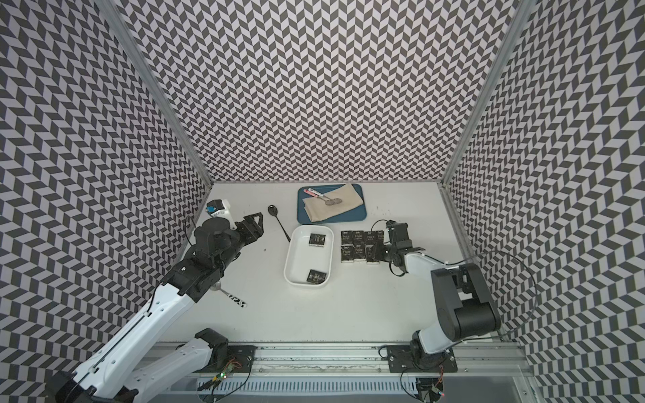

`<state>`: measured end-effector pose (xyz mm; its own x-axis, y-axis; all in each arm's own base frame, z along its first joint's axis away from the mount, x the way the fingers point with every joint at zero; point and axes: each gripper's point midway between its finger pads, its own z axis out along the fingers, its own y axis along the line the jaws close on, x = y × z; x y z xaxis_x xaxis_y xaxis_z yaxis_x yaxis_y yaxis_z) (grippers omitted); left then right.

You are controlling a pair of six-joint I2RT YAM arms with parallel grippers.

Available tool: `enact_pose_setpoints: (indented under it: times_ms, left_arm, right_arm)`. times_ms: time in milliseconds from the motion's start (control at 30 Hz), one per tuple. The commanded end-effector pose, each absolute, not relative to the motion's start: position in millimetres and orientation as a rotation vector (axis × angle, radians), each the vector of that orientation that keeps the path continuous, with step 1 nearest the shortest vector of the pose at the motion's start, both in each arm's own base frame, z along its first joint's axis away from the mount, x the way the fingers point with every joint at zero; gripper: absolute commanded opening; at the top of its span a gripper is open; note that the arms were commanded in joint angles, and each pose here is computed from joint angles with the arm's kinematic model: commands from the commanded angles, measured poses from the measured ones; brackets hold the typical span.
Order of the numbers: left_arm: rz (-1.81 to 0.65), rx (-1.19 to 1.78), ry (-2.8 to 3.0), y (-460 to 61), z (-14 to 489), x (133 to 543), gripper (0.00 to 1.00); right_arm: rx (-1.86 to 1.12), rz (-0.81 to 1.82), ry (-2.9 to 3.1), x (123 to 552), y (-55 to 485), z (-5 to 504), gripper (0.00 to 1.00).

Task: Take the pocket tissues out of the storage box
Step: Place the pocket tissues at the center of the board.

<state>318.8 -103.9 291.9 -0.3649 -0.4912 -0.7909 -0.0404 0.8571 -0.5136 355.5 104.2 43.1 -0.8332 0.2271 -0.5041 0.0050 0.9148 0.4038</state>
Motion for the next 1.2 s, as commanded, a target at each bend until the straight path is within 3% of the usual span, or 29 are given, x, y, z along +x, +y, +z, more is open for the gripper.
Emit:
enact_pose_setpoints:
  times_ms: [0,367,700,1167]
  left_arm:
    - [-0.489,-0.393,1.881,-102,298,318,0.71]
    - [-0.503,-0.398,1.88,-104,299,318,0.71]
    - [-0.525,-0.392,1.879,-106,299,316,0.71]
    - [-0.524,-0.386,1.885,-110,297,316,0.71]
  right_arm:
    - [0.167,0.545,2.474,363,105,46,0.38]
    - [0.167,0.496,2.434,364,97,74,0.39]
    - [0.174,0.502,2.495,342,97,46,0.41]
    - [0.208,0.474,2.513,343,93,29,0.34]
